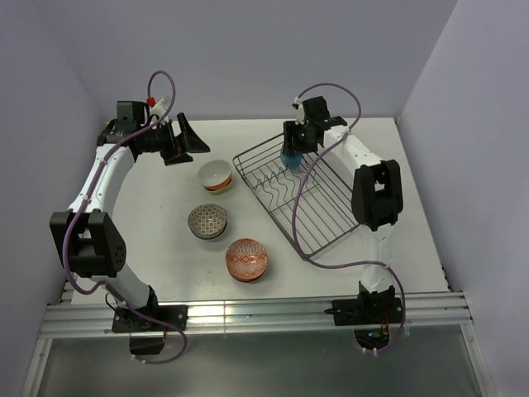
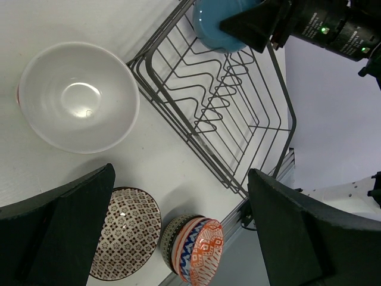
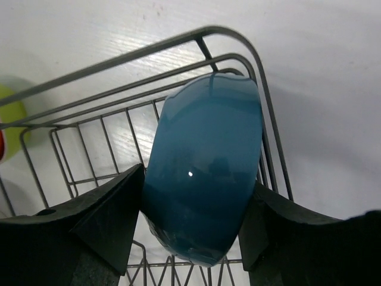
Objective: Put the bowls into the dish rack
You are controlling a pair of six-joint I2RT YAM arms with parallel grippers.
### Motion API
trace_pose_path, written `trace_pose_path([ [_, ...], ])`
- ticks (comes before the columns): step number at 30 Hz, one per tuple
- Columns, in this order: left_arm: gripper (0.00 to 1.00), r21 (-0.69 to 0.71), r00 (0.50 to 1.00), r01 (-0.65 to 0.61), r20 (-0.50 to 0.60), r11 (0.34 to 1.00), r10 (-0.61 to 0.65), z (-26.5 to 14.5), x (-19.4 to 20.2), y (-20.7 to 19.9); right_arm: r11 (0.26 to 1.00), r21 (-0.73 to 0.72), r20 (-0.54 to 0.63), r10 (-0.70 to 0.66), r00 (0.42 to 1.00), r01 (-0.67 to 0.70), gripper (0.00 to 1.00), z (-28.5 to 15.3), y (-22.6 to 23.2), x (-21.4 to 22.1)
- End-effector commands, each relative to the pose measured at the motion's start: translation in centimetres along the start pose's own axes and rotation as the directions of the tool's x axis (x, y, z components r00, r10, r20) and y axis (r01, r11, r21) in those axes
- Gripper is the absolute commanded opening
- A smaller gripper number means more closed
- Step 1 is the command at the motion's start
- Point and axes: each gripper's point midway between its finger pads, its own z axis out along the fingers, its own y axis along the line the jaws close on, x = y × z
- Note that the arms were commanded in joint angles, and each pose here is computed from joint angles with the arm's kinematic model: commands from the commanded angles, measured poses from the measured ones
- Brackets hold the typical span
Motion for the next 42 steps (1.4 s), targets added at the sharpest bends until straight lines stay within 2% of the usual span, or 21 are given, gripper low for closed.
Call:
trace_pose_path([
  [1, 1.0, 0.001, 0.999, -0.032, 0.014, 0.999, 0.032, -0.2, -0.3, -0.3, 0.999, 0.031, -0.061, -0.013, 0.998, 0.015, 0.67, 0.4, -0.3, 1.8],
  [6, 0.99, -0.019, 0.998, -0.054, 0.026, 0.998, 0.055, -0.4, -0.3, 0.0, 1.0, 0.014, -0.049, -0.022, 0.999, 0.023, 0.69, -0.1, 0.4, 1.4],
  [7, 0.99, -0.024, 0.998, -0.06, 0.031, 0.998, 0.061, -0.5, -0.4, 0.0, 1.0, 0.01, -0.045, -0.023, 0.999, 0.023, 0.75, -0.3, 0.6, 1.3],
  [12, 0.99, -0.059, 0.995, -0.086, 0.05, 0.995, 0.089, -0.7, -0.7, 0.5, 1.0, 0.003, 0.009, -0.03, 1.0, 0.03, 0.91, -2.0, 1.5, -0.7],
  [13, 0.99, -0.065, 0.994, -0.088, 0.053, 0.994, 0.092, -0.8, -0.8, 0.7, 0.999, 0.009, 0.013, -0.033, 0.999, 0.033, 0.98, -2.2, 1.5, -0.8],
  [21, 0.99, -0.13, 0.985, -0.147, 0.07, 0.981, 0.157, -1.1, -1.5, 2.0, 0.999, -0.001, 0.03, -0.032, 0.999, 0.032, 0.99, -4.5, 2.1, -1.1],
  [27, 0.99, -0.193, 0.949, -0.309, 0.008, 0.931, 0.316, -1.0, -1.0, 3.7, 0.996, -0.079, 0.072, -0.039, 0.997, 0.044, 1.0, -7.5, 4.2, -2.6],
  [30, 0.97, -0.201, 0.885, -0.464, -0.068, 0.863, 0.46, -0.5, -0.1, 4.5, 0.995, -0.079, 0.095, -0.06, 0.994, 0.067, 1.0, -9.0, 4.5, -3.2],
  [32, 0.89, -0.173, 0.813, -0.582, -0.127, 0.794, 0.568, 0.4, 0.9, 4.5, 0.992, -0.085, 0.111, -0.08, 0.991, 0.09, 1.0, -10.1, 4.7, -3.6],
  [34, 0.85, -0.114, 0.715, -0.697, -0.173, 0.708, 0.677, 1.2, 2.1, 4.2, 0.99, -0.096, 0.122, -0.09, 0.988, 0.102, 1.0, -10.7, 4.7, -3.6],
  [36, 0.78, -0.064, 0.655, -0.752, -0.186, 0.657, 0.732, 1.9, 3.3, 4.4, 0.984, -0.137, 0.165, -0.092, 0.982, 0.116, 1.0, -12.5, 5.1, -4.4],
  [37, 0.75, -0.035, 0.602, -0.794, -0.187, 0.607, 0.776, 2.1, 3.5, 4.5, 0.982, -0.15, 0.172, -0.092, 0.981, 0.118, 1.0, -13.0, 5.2, -4.5],
  [38, 0.71, -0.008, 0.58, -0.808, -0.192, 0.589, 0.792, 2.4, 4.2, 4.6, 0.979, -0.155, 0.193, -0.099, 0.976, 0.13, 1.0, -13.9, 5.3, -4.8],
  [42, 0.7, 0.094, 0.468, -0.866, -0.197, 0.492, 0.862, 3.7, 5.4, 4.9, 0.968, -0.194, 0.228, -0.111, 0.967, 0.156, 1.0, -15.7, 5.6, -4.8],
])
